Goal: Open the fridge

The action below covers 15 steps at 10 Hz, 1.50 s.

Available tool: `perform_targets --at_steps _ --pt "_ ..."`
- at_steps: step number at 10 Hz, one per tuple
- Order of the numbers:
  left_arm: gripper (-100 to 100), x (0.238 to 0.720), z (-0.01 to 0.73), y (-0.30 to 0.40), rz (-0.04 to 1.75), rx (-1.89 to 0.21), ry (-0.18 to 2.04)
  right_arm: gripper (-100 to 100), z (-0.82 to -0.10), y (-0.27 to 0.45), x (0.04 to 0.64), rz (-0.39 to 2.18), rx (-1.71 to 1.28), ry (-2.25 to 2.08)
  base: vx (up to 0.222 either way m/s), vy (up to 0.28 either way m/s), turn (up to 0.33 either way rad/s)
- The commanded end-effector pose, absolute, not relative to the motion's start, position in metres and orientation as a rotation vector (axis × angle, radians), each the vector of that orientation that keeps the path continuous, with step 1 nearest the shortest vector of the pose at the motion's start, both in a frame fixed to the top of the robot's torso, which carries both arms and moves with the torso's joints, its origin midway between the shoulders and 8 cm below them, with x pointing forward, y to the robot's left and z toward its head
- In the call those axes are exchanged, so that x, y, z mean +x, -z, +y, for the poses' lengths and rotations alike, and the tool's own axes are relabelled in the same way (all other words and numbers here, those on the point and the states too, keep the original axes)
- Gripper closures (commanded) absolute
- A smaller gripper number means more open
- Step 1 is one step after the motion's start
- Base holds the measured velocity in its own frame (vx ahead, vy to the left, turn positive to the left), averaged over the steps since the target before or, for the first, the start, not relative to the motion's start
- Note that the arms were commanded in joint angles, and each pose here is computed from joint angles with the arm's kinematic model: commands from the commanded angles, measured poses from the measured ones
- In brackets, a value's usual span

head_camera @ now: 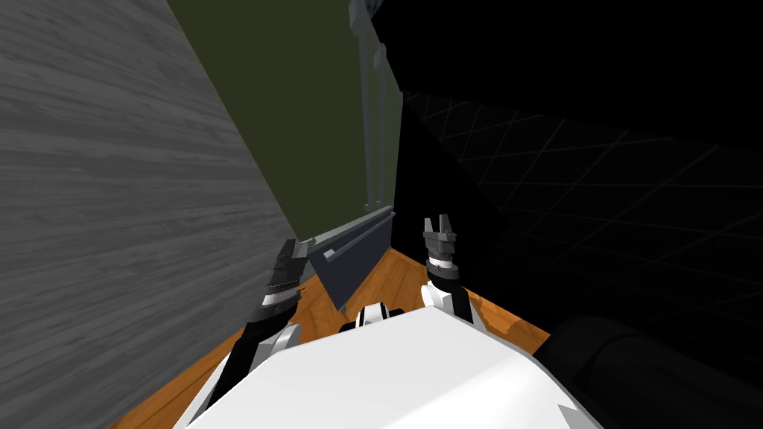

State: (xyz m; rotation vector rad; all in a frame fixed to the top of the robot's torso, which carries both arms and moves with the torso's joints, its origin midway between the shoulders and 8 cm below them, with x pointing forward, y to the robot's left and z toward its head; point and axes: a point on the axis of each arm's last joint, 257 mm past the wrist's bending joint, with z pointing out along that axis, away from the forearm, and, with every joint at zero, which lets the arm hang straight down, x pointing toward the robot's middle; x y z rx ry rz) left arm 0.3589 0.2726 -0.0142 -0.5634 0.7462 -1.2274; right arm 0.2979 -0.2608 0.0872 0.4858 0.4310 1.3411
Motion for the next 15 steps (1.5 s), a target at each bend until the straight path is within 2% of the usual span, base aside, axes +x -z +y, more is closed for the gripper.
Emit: perform_targets --at_steps 1,15 --pt "-100 0.369 0.290 0.043 0.791 -0.624 1.198 0 -0.261 -0.087 0.298 0.431 0.486 -1.341 0.101 -0.085 0.097" --pt "-100 0.373 0.394 0.182 0.869 -0.961 1.033 0 -0.261 -0.087 0.298 0.431 0.486 -1.341 0.087 -0.096 0.096"
